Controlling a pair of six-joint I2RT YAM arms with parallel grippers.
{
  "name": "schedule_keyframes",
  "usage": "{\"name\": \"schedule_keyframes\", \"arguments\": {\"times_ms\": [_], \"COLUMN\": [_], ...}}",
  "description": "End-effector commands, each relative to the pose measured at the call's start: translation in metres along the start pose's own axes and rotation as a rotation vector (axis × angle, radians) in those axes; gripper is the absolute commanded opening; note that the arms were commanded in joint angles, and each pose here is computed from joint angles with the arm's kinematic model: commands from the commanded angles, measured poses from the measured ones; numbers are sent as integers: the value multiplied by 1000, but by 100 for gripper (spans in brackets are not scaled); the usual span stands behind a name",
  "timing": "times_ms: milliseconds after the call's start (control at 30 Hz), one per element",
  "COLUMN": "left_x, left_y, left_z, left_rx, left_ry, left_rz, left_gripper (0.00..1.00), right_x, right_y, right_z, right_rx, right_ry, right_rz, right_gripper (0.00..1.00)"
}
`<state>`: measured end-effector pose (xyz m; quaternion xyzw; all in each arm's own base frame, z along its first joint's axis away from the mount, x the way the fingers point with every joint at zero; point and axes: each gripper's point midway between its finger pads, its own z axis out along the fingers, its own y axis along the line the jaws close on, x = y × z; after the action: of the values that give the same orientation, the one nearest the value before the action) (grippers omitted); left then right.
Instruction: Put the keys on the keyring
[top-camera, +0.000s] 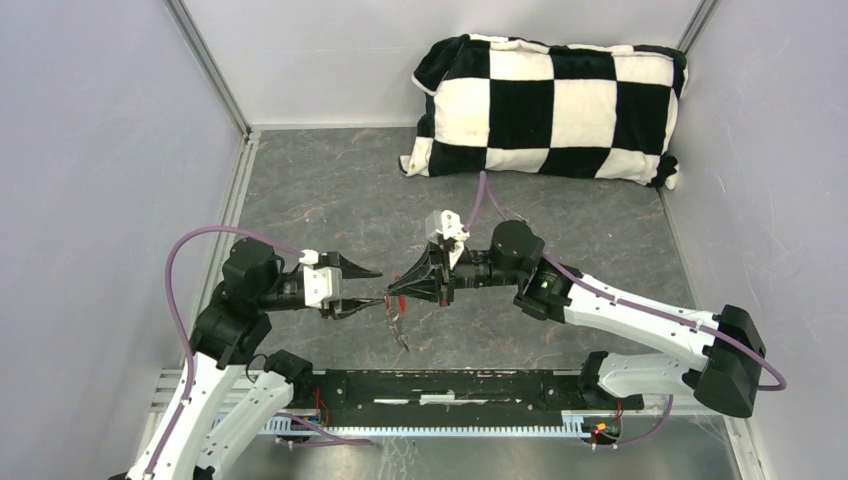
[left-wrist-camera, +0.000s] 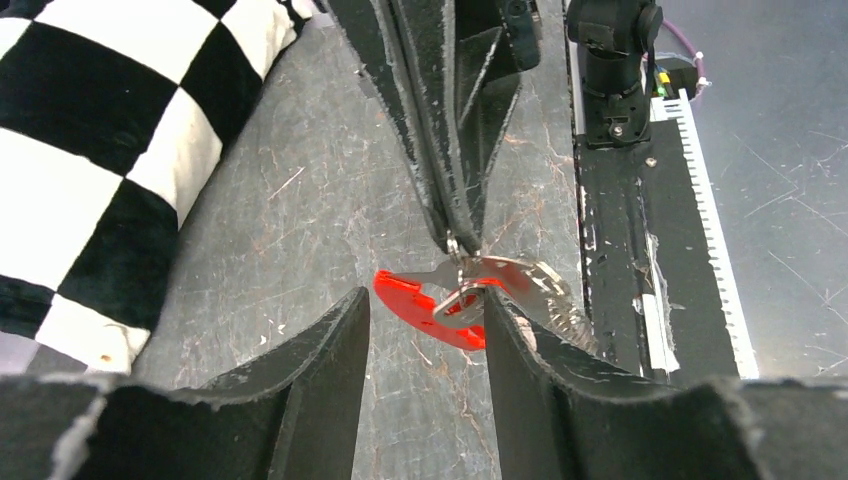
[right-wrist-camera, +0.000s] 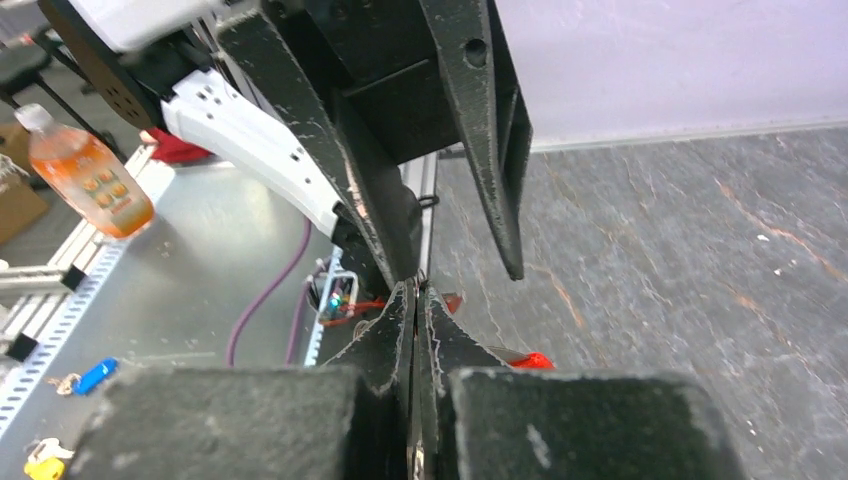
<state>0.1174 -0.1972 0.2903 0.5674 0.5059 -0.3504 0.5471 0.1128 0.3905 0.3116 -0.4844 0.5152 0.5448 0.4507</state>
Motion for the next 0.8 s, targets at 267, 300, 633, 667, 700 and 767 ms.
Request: {"name": "schedule_keyframes", "arguments": {"times_ms": [267,300,633,667,700,767], "left_x": [-21,-22,-34,-31,-30,-27], "left_y": [0,-1,-4,-4,-5,-3], "left_z": [9,9,8,8,8,8], "left_rx": [37,43,56,54,53,44], "left_ry": [-106,-112,-154,-151,-150,-146], "left_rz": [-84,-87,-95,-98,-98,-99], "left_gripper": [55,55,55,56,56,58], "right_x": [-60,-62,-79,-82,-83,-86], "right_y": [14,15,16,17,18,21], "right_z": [-13,-14,-29,-28,-27,-27], "right_rx": [21,28,91,85,82,72], "right_ry": [-368,-390,-638,-651,-659,-679], "right_rz": [-58,-64,-112,-115,-117,-123], "right_gripper": [1,1,1,1,1,1]}}
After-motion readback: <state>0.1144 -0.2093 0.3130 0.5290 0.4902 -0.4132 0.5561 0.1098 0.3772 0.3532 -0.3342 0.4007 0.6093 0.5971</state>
